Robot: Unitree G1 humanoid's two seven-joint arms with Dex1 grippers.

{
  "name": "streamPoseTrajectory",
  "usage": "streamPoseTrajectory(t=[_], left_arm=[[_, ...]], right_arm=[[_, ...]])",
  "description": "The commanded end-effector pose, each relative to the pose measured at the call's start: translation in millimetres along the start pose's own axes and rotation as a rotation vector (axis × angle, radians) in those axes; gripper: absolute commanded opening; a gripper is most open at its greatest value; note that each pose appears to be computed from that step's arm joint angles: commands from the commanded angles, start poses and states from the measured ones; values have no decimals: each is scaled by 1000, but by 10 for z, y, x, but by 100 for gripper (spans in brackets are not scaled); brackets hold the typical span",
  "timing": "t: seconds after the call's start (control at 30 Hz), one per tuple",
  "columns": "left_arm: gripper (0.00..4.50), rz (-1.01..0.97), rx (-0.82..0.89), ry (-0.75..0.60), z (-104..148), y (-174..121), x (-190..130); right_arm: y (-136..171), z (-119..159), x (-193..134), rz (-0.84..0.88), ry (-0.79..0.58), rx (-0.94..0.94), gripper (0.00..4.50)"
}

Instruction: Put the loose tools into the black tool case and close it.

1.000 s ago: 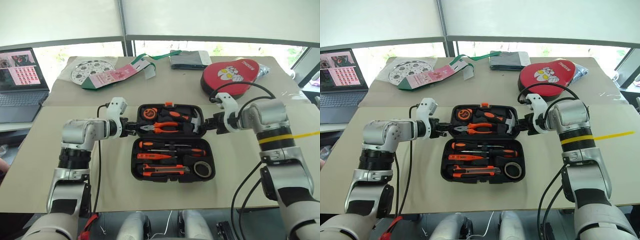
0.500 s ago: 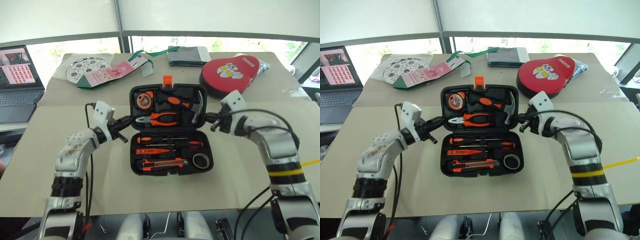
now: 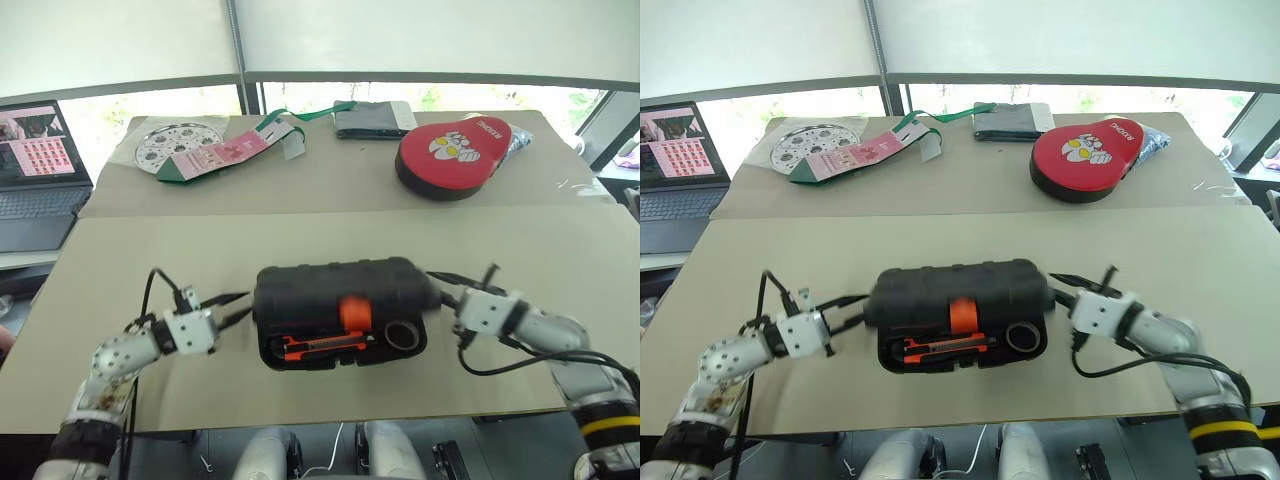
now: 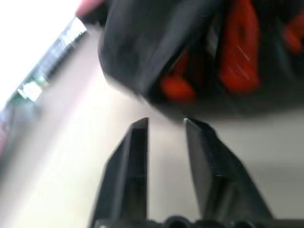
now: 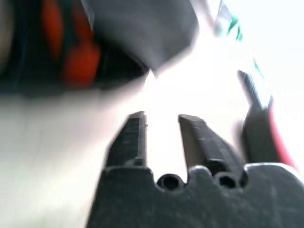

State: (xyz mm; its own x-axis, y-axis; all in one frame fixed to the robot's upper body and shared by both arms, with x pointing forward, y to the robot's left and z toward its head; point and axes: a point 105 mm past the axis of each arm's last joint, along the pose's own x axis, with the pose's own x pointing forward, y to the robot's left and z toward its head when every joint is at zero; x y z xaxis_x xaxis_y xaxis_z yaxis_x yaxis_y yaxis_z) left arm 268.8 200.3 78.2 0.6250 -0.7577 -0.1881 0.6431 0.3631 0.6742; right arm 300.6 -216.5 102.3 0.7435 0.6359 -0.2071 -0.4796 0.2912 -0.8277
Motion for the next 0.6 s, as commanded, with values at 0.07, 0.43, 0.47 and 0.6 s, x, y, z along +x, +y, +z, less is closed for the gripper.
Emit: streamPoseTrajectory(t=[0.07,0.43,0.47,0.6], left_arm=[[238,67,-137,35,-64,251,-141],[7,15,-416,-29,150,620,426],[7,-31,-420,-11,138,583,497],[7,-134,-430,50,85,517,670]], right_arm=[[-338,68,-177,-111,-12,49,264],[335,526,-658,326,22,449,6],[429,590,-640,352,23,467,6],[711,711,-538,408,58,491,6]])
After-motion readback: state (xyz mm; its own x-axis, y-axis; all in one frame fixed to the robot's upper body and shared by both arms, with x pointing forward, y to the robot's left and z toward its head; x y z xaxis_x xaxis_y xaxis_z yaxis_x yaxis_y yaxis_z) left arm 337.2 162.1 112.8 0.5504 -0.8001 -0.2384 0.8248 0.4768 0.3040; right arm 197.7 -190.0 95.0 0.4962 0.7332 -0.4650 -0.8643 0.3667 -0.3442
